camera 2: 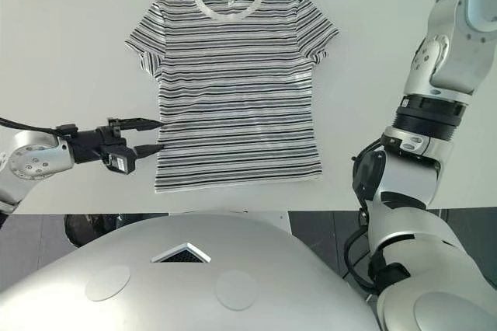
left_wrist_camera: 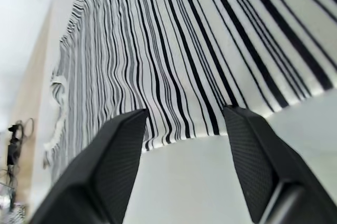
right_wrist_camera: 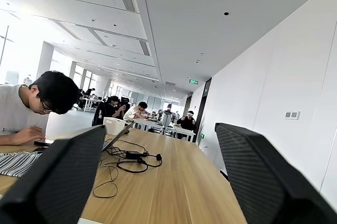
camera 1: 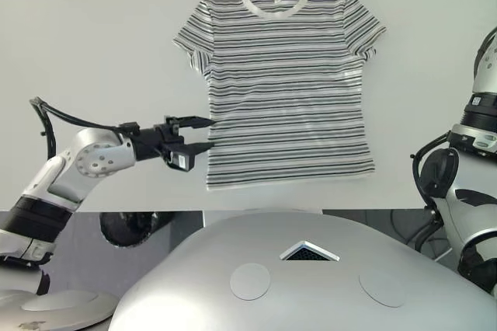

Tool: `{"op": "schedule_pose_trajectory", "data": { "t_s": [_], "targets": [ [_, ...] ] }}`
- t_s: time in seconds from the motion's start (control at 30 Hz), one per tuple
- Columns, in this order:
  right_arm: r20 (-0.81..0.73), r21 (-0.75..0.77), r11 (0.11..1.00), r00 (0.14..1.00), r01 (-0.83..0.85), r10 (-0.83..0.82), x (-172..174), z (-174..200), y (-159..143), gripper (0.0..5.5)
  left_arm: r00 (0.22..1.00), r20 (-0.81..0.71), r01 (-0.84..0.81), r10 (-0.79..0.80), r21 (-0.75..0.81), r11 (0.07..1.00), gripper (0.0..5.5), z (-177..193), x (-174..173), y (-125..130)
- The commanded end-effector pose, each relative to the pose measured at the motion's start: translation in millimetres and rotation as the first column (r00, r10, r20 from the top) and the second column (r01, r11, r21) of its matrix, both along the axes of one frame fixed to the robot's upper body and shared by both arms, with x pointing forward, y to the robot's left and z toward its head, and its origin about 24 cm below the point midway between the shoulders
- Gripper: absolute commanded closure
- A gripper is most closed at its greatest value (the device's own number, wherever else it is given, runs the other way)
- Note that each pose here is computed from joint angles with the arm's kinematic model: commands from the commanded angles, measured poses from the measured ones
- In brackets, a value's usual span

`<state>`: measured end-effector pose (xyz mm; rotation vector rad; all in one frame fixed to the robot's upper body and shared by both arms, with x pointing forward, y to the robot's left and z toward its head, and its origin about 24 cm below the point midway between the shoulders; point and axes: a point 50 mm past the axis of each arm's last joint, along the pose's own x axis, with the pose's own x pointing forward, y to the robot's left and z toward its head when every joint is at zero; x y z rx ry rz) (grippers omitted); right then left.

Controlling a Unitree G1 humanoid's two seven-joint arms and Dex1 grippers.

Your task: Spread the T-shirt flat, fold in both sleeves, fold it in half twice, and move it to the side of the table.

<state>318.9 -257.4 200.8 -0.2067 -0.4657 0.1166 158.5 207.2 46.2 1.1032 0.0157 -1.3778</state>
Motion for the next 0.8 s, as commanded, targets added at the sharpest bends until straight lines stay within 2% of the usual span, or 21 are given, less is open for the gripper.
{"op": "schedule_pose_trajectory", "data": {
  "t_s": [0.03,0.1,0.17,0.23,0.3,0.47,0.53,0.8],
  "targets": [
    [-0.008,-0.015,1.000,1.000,0.010,-0.010,-8.0,-1.7,-3.4,1.64,0.997,-0.077,0.028,-0.022,0.085,0.996,2.80,-3.1,-12.7,10.4],
    [-0.054,-0.084,0.996,0.998,-0.024,0.019,-20.2,-12.6,-1.6,1.64,0.995,-0.095,0.033,-0.024,0.091,0.995,2.80,-4.2,-17.8,10.9],
    [-0.166,-0.229,0.940,0.962,-0.254,0.219,-51.7,-35.3,18.3,1.64,0.993,-0.116,0.020,-0.009,0.096,0.995,2.80,-5.8,-21.5,12.9],
    [-0.298,-0.323,0.830,0.881,-0.456,0.368,-88.0,-58.5,32.4,1.64,0.991,-0.133,0.013,0.002,0.109,0.994,2.80,-8.0,-25.1,16.5],
    [-0.505,-0.334,0.703,0.749,-0.628,0.429,-116.5,-81.9,32.6,1.64,0.990,-0.142,0.008,0.008,0.114,0.993,2.80,-7.7,-27.2,18.3],
    [-0.784,-0.204,0.491,0.442,-0.847,0.437,-152.7,-116.3,29.9,1.64,0.991,-0.129,-0.029,0.039,0.077,0.997,2.80,-0.5,-20.9,18.9],
    [-0.829,-0.173,0.430,0.367,-0.886,0.422,-159.7,-124.7,31.7,1.64,0.991,-0.129,-0.038,0.046,0.061,0.997,2.80,0.2,-19.1,17.5],
    [-0.921,-0.187,0.281,0.268,-0.941,0.284,-162.7,-151.6,36.9,1.64,0.987,-0.145,-0.071,0.067,-0.021,0.997,2.80,4.9,-17.4,11.9]
  ]
}}
